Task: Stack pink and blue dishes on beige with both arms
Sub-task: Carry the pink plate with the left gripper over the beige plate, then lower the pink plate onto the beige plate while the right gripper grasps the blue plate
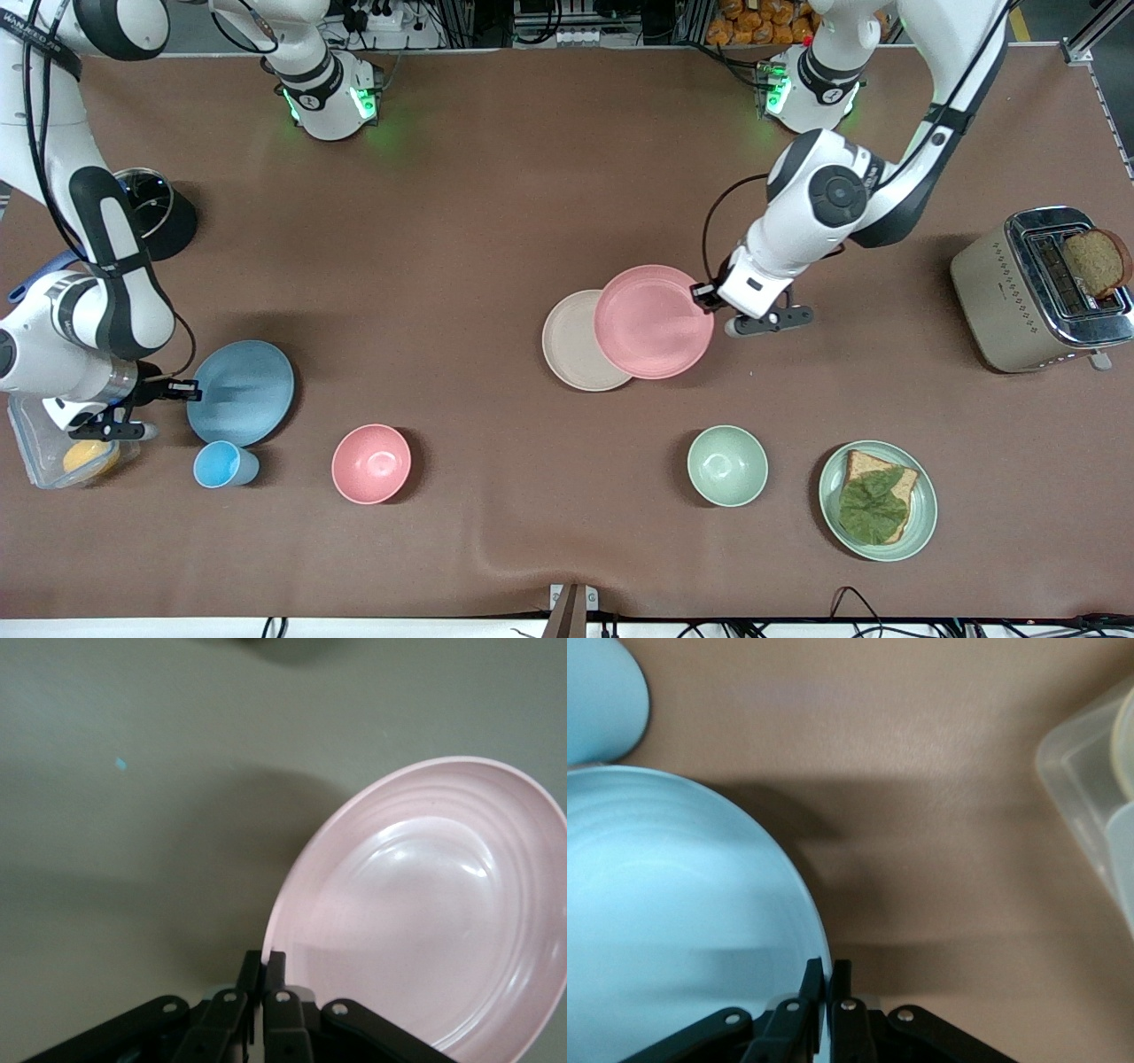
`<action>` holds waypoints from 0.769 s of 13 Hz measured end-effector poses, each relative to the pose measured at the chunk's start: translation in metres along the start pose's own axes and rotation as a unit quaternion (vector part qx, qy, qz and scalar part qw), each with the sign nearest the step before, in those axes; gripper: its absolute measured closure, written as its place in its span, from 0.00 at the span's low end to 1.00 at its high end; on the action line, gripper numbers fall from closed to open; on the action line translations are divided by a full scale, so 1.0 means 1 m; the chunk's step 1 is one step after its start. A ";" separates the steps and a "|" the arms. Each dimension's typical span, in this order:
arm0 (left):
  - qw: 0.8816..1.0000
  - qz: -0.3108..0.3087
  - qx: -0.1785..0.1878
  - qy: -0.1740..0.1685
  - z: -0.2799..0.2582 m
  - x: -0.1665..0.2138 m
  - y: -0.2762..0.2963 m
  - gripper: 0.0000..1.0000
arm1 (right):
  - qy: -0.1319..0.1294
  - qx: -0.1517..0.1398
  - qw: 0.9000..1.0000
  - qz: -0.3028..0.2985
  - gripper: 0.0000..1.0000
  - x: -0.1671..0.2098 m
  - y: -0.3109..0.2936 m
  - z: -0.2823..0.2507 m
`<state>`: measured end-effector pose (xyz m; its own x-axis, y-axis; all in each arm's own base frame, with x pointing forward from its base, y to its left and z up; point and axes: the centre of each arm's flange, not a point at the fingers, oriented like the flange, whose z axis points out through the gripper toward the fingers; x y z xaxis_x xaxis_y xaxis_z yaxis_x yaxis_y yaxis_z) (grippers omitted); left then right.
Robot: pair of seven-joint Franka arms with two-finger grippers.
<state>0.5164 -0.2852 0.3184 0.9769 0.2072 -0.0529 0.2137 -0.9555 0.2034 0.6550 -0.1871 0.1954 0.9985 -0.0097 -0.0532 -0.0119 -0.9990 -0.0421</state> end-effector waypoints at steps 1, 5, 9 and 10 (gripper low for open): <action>1.000 -0.001 -0.004 -0.003 0.006 -0.005 0.007 0.95 | -0.002 0.001 1.000 -0.001 0.93 0.001 0.000 -0.003; 1.000 0.001 -0.022 -0.010 0.029 -0.021 0.028 0.95 | -0.027 0.011 1.000 -0.006 0.94 0.005 -0.007 -0.045; 1.000 0.014 -0.016 -0.007 0.059 -0.027 0.032 0.95 | -0.033 0.022 0.999 -0.018 0.95 -0.003 -0.029 -0.122; 1.000 0.014 -0.015 -0.006 0.067 -0.026 0.032 0.95 | -0.035 0.030 0.999 -0.022 0.95 -0.006 -0.040 -0.140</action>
<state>0.4970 -0.3353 0.2607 0.9822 0.1785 -0.0581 0.1872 -0.9542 0.2335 0.6569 -0.1532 0.3367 0.9921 0.0398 -0.1189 0.0272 -0.9940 -0.1056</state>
